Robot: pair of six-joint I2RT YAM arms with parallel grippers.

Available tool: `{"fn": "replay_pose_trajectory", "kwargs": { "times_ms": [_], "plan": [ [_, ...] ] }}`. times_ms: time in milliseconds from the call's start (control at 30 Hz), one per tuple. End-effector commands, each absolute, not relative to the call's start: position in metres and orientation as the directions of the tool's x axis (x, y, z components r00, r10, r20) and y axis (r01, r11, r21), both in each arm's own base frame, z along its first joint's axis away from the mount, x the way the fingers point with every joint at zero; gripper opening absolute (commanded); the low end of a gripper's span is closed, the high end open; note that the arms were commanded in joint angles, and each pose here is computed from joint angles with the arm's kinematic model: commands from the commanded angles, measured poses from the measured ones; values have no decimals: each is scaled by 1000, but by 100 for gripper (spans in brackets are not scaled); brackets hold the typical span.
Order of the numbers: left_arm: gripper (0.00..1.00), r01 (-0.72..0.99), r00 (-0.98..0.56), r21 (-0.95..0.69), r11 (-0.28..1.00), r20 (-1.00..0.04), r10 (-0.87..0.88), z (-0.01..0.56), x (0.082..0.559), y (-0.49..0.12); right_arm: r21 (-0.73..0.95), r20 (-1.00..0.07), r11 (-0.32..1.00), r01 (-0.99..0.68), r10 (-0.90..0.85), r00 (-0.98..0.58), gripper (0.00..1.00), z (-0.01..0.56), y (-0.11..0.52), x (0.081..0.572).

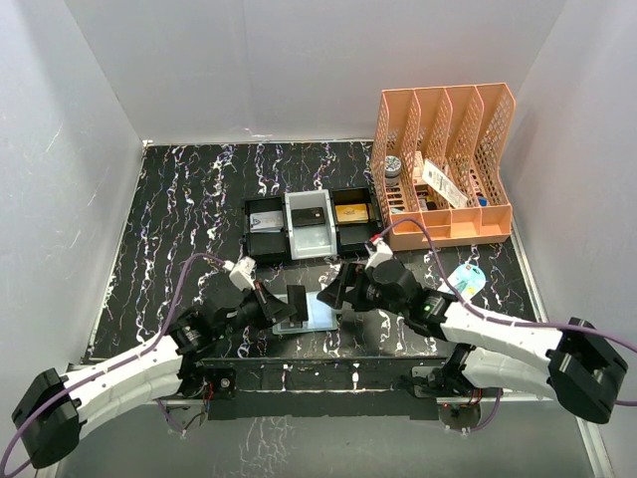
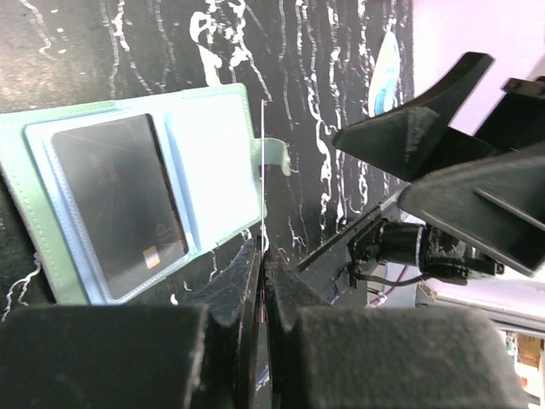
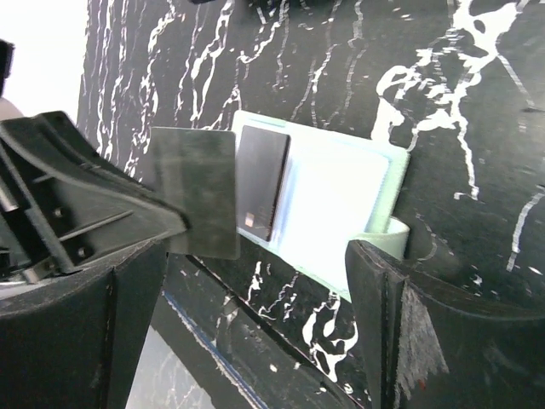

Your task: Take the credit cards out of the card holder

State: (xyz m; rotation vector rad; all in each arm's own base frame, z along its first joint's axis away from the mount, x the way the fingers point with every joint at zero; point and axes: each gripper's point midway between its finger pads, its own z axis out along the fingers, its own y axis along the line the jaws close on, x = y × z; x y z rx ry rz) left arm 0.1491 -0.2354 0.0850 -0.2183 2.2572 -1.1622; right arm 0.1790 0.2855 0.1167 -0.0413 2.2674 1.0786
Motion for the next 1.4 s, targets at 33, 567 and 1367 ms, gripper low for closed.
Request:
{"fn": "replay_pose_trajectory", "kwargs": {
  "times_ms": [33, 567, 1367],
  "plan": [
    [0, 243, -839, -830, 502, -439, -321, 117, 139, -249, 732, -593, 627, -267, 392, -704, 88, 141, 271, 197],
    [0, 339, -852, -921, 192, -387, -352, 173, 150, -247, 818, -568, 329, -473, 330, -754, 92, 184, 273, 170],
    [0, 395, -836, -917, 58, -385, -390, 202, 148, -249, 898, -438, 80, -433, 261, -860, 34, 226, 325, 171]
  ]
}}
